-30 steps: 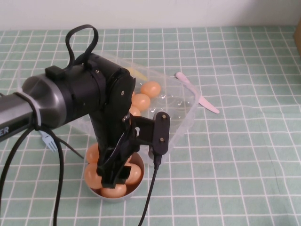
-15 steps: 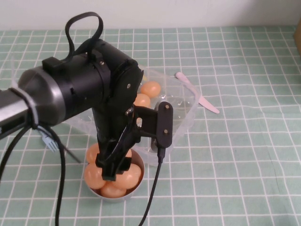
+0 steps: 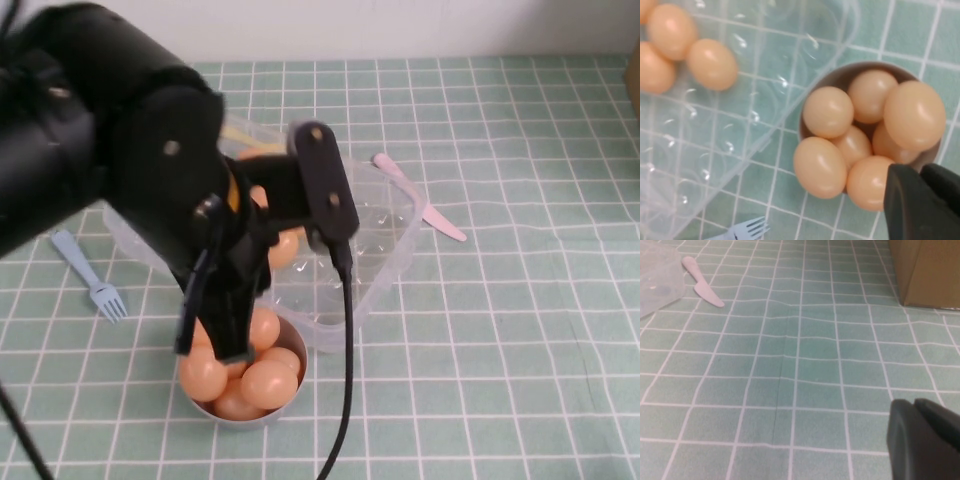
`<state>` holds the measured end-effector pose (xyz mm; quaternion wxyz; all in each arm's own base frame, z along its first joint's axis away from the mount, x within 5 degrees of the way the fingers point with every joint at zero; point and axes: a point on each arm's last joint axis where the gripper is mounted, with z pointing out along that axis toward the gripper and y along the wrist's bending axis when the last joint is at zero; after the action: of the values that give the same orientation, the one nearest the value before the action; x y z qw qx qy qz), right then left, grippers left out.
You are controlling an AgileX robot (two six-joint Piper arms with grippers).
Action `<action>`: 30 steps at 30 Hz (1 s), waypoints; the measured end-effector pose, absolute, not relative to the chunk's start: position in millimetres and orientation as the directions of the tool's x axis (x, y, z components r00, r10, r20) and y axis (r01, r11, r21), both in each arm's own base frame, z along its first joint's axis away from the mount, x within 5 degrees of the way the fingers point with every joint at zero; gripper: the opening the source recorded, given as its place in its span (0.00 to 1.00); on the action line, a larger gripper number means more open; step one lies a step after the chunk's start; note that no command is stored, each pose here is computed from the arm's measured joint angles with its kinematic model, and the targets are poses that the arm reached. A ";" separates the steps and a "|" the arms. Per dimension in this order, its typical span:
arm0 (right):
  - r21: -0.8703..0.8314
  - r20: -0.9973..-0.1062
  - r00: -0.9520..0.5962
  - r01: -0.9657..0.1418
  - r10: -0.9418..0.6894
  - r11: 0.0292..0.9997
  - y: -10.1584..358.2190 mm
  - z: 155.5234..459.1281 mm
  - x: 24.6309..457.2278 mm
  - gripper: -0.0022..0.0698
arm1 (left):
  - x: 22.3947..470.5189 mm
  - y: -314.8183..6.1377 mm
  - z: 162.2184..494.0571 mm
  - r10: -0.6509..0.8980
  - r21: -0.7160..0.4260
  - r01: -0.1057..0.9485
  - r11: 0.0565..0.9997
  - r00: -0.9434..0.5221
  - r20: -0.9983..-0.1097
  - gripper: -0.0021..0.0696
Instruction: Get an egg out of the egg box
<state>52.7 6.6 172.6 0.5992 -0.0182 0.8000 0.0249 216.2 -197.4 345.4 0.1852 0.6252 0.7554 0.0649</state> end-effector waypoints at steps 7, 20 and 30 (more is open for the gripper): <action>0.018 -0.960 -0.281 -0.059 0.001 0.998 6.6 172.6 52.7 0.01 | 190.0 -172.9 391.0 0.837 0.394 0.814 0.426 -0.189 -0.513 0.03; 0.018 -0.960 -0.281 -0.059 0.001 0.998 6.6 172.6 52.7 0.01 | 113.4 -102.6 359.3 0.475 0.251 0.701 0.667 -0.141 -0.869 0.03; 0.018 -0.960 -0.281 -0.059 0.001 0.998 6.6 172.6 52.7 0.01 | 102.3 -92.4 335.3 0.427 0.203 0.696 0.689 -0.163 -0.890 0.03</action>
<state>52.7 6.6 172.6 0.5992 -0.0182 0.8000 0.0249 102.3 -92.4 335.3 0.5284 0.3734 0.7518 -0.1275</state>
